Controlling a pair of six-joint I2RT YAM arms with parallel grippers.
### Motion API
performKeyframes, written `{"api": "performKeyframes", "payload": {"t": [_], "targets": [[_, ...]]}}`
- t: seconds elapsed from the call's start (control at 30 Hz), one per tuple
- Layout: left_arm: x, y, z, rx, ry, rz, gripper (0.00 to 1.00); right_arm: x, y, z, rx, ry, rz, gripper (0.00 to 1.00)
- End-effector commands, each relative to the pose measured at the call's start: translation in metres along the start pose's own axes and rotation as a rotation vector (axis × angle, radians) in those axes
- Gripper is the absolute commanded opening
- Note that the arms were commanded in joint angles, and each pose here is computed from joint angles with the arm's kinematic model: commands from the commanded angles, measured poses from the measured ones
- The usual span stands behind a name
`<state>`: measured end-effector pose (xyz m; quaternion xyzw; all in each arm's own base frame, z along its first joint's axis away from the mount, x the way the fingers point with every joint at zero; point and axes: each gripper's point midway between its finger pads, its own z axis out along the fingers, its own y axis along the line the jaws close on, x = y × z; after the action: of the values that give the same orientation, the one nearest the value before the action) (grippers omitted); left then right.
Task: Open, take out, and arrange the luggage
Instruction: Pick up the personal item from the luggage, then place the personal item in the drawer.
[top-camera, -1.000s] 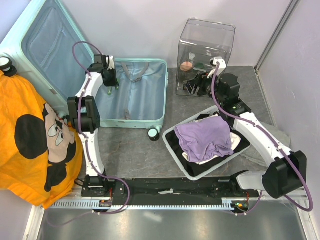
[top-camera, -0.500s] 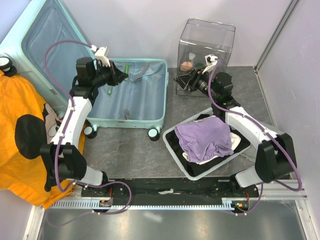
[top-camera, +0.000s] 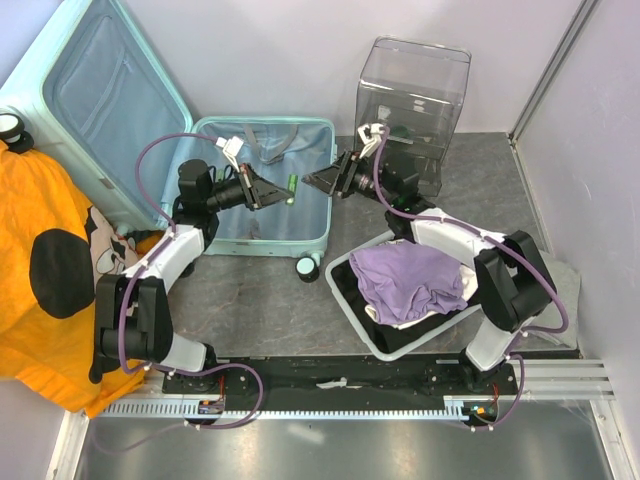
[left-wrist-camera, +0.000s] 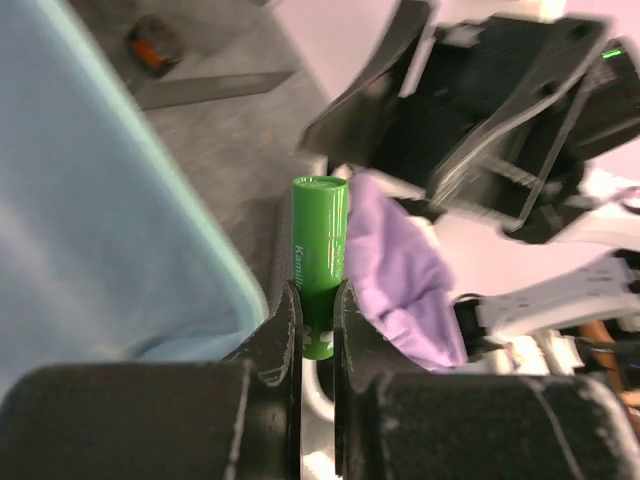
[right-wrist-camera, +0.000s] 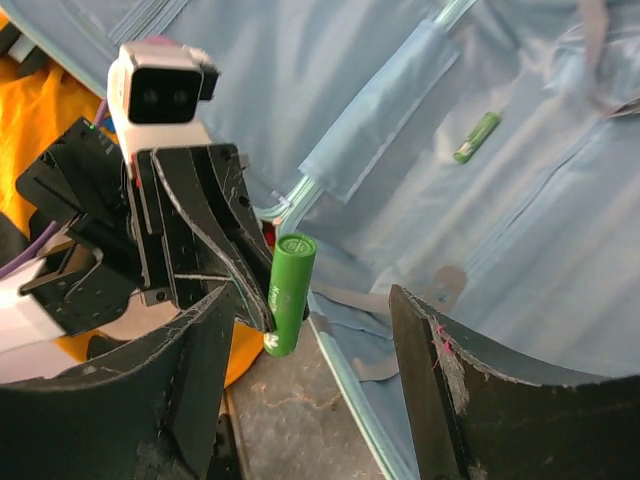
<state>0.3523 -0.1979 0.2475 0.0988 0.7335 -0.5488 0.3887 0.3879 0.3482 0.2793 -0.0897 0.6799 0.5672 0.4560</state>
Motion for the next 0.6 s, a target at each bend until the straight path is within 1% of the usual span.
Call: {"api": "performKeyframes", "payload": {"t": [0.0, 0.1, 0.33, 0.57], "targets": [[-0.007, -0.035, -0.002, 0.185, -0.009, -0.021, 0.02, -0.008, 0.031, 0.014, -0.104, -0.011, -0.035, 0.70], [-0.003, -0.035, -0.003, 0.200, -0.008, -0.042, 0.02, -0.002, 0.030, 0.018, -0.106, 0.011, -0.036, 0.69], [-0.002, -0.035, -0.004, 0.199, -0.008, -0.040, 0.01, 0.003, 0.030, 0.021, -0.120, 0.034, -0.030, 0.66], [-0.001, -0.032, -0.003, 0.198, -0.002, -0.050, 0.02, 0.012, 0.039, 0.024, -0.176, 0.040, 0.004, 0.61]]}}
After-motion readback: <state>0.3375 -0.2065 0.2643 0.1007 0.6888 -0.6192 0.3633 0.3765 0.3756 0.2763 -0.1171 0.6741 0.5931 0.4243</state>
